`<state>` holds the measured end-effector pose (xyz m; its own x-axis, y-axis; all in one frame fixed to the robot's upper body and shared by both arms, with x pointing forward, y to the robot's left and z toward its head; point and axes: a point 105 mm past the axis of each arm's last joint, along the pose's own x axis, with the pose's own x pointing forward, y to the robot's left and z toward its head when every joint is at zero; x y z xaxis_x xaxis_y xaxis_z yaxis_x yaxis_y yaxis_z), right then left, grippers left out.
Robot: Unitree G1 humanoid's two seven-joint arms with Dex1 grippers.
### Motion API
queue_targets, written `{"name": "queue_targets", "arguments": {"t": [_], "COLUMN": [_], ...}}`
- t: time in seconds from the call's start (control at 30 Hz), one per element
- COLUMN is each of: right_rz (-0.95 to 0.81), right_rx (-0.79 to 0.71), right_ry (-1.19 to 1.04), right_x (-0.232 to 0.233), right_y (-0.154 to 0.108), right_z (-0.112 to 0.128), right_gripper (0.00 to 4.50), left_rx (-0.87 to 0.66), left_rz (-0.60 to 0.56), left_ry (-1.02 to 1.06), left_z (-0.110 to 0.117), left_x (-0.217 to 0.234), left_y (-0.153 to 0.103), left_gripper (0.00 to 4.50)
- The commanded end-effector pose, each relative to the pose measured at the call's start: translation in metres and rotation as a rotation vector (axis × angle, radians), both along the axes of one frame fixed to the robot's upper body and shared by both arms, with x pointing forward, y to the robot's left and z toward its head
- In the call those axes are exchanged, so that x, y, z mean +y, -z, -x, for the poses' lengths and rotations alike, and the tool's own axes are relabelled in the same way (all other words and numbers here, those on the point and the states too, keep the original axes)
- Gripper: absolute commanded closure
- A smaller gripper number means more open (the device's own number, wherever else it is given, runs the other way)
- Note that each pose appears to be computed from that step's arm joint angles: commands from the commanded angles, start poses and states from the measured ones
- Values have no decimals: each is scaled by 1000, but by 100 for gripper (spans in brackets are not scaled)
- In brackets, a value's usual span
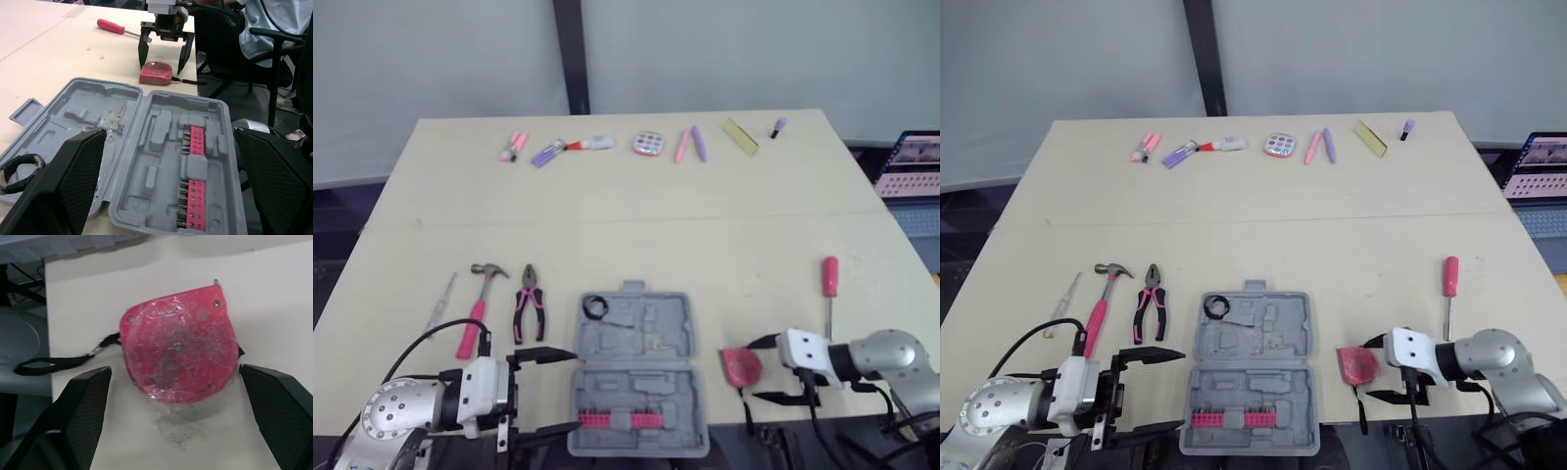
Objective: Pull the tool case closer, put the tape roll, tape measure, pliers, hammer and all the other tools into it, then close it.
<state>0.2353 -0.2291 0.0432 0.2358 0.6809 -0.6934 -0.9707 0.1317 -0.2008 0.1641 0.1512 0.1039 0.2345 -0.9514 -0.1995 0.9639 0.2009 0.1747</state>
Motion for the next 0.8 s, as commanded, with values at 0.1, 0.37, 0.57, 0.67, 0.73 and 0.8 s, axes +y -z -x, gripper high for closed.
{"name": "queue_targets", "arguments": {"t": [0.1, 0.37, 0.57, 0.67, 0.73, 0.8], "right_rz": [0, -2, -13, -13, -14, -14], "right_rx": [-37, -22, -29, -35, -37, -38], "right_ry": [-24, -66, -87, -93, -99, -102], "right_x": [4, 8, 13, 14, 15, 16], "right_y": [-1, 0, 0, -1, -1, -1], "right_z": [-4, -1, -2, -3, -4, -5], "right_gripper": [5, 5, 5, 5, 5, 5], "left_rx": [-18, -18, -15, -14, -14, -15], "left_rz": [7, 8, 5, 2, 1, 1], "left_ry": [14, 9, 4, 1, -1, -3], "left_z": [4, 4, 5, 5, 5, 6], "left_x": [-4, -5, -5, -3, -2, -2], "left_y": [-5, -6, -5, -4, -3, -2], "left_gripper": [0, 0, 0, 0, 0, 0]}}
